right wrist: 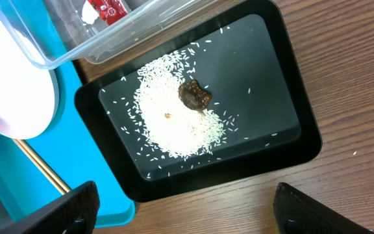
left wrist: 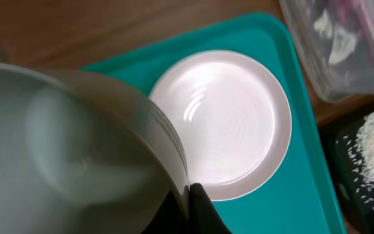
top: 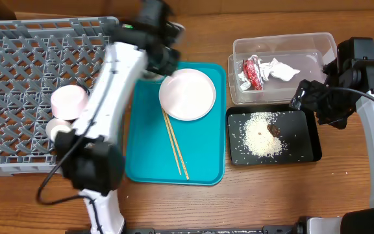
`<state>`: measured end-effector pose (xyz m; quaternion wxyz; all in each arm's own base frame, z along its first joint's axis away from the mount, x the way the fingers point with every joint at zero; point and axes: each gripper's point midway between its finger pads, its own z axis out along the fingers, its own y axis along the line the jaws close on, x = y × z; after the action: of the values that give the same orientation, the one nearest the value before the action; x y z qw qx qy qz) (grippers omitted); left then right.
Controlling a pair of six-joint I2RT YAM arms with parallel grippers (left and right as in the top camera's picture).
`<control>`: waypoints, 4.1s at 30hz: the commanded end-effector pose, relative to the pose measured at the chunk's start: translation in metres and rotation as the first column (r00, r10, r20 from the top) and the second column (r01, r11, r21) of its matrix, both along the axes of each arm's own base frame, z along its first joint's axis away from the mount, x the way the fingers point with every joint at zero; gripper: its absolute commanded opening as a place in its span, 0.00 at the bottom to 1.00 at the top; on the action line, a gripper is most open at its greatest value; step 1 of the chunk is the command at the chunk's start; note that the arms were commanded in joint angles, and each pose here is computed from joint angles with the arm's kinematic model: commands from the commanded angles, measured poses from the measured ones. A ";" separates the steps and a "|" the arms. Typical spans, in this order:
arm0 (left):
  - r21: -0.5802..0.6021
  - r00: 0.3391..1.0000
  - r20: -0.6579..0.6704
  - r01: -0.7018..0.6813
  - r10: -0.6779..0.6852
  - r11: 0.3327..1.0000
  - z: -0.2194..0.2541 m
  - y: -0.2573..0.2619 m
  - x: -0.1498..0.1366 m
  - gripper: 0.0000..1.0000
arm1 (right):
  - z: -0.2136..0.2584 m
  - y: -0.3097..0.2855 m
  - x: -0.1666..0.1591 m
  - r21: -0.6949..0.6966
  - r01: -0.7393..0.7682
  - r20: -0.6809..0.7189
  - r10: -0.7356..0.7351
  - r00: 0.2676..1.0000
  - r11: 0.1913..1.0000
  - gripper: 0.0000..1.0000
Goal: Sort waste into correct bins and load items into the dishwasher
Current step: 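Lift the grey bowl off the white plate toward the rack, then set the grey bowl into the dish rack and release it, then move the left gripper to the tray and grasp one wooden chopstick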
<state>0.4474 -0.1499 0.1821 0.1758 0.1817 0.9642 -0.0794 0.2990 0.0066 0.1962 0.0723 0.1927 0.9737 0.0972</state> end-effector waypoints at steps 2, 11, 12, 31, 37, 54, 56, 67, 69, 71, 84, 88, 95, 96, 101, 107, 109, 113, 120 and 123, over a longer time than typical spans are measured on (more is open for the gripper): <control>-0.243 0.996 0.082 0.056 -0.037 0.968 0.055 0.041 0.003 0.04 | 0.005 -0.002 0.001 -0.008 0.000 0.018 0.000 1.000 1.000 0.88; -0.500 0.995 0.088 0.009 0.040 0.866 0.063 0.119 0.009 0.04 | 0.004 -0.002 0.000 -0.008 0.000 0.014 0.000 1.000 1.000 0.87; -0.515 0.995 0.081 -0.007 0.057 0.857 0.061 0.127 0.010 0.04 | 0.004 -0.002 0.000 -0.008 0.000 0.014 0.000 1.000 1.000 0.87; -0.883 0.984 0.089 0.007 0.152 0.470 0.032 0.204 0.036 0.04 | 0.004 -0.001 -0.003 -0.007 0.000 0.003 0.000 1.000 1.000 0.87; -0.907 0.984 0.090 0.018 0.153 0.420 0.015 0.208 0.045 0.04 | 0.004 -0.001 -0.003 -0.007 0.000 0.002 0.000 1.000 1.000 0.87; -0.887 0.971 0.078 -0.035 0.226 0.460 -0.001 0.247 0.043 0.04 | 0.004 -0.001 -0.005 -0.006 0.000 -0.005 0.000 1.000 1.000 0.87; -0.866 0.971 0.043 -0.081 0.235 0.493 -0.011 0.250 0.041 0.04 | 0.004 -0.001 -0.005 -0.006 0.000 -0.004 0.000 1.000 1.000 0.87; -0.800 0.955 -0.062 -0.221 0.290 0.558 -0.036 0.275 0.026 0.09 | 0.004 -0.001 -0.005 -0.006 0.000 -0.007 0.000 1.000 1.000 0.87; -0.800 0.954 -0.063 -0.224 0.294 0.556 -0.035 0.276 0.026 0.04 | 0.003 -0.001 -0.007 -0.006 0.000 -0.012 0.000 1.000 1.000 0.87; -0.800 0.954 -0.069 -0.229 0.293 0.554 -0.036 0.276 0.025 0.05 | 0.003 -0.001 -0.006 -0.006 0.000 -0.010 0.000 1.000 1.000 0.87; -0.796 0.931 -0.105 -0.289 0.348 0.533 -0.017 0.296 0.005 1.00 | 0.003 -0.001 -0.009 -0.005 0.000 -0.024 0.000 1.000 1.000 0.87; -0.786 0.933 -0.051 -0.258 0.356 0.562 0.013 0.294 -0.001 1.00 | 0.003 -0.001 -0.011 -0.004 0.000 -0.030 0.000 1.000 1.000 0.87; -0.685 0.947 0.020 -0.221 0.322 0.694 0.057 0.265 -0.016 1.00 | 0.001 -0.007 -0.016 -0.039 0.004 -0.054 -0.007 0.999 0.999 0.87; -0.671 0.949 0.022 -0.219 0.314 0.709 0.061 0.259 -0.017 1.00 | 0.001 -0.009 -0.017 -0.053 0.006 -0.057 -0.009 0.998 0.999 0.87; -0.455 0.930 -0.115 -0.362 0.350 0.814 0.063 0.203 -0.030 1.00 | 0.000 -0.012 -0.018 -0.072 0.008 -0.060 -0.012 0.998 0.997 0.89; -0.110 0.837 -0.308 -0.503 0.452 0.857 0.032 0.167 -0.068 1.00 | 0.001 -0.012 -0.016 -0.073 0.008 -0.054 -0.012 0.998 0.997 0.91; -0.033 0.820 -0.339 -0.500 0.461 0.865 0.028 0.157 -0.080 1.00 | 0.001 -0.012 -0.016 -0.073 0.008 -0.054 -0.012 0.998 0.997 0.91; 0.076 0.808 -0.374 -0.463 0.456 0.883 0.028 0.138 -0.104 1.00 | 0.000 -0.012 -0.017 -0.073 0.007 -0.057 -0.012 0.998 0.997 0.91; 0.097 0.789 -0.389 -0.478 0.475 0.873 0.035 0.113 -0.147 1.00 | 0.000 -0.013 -0.021 -0.076 0.007 -0.072 -0.012 0.997 0.997 0.91; 0.120 0.770 -0.342 -0.532 0.538 0.838 0.037 0.111 -0.164 1.00 | 0.000 -0.014 -0.021 -0.082 0.007 -0.074 -0.013 0.997 0.997 0.92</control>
<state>0.3027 -0.0419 0.2064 -0.0234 -0.0708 0.9941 -0.0791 0.2774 -0.0037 0.1918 0.0340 0.1991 0.9777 0.0574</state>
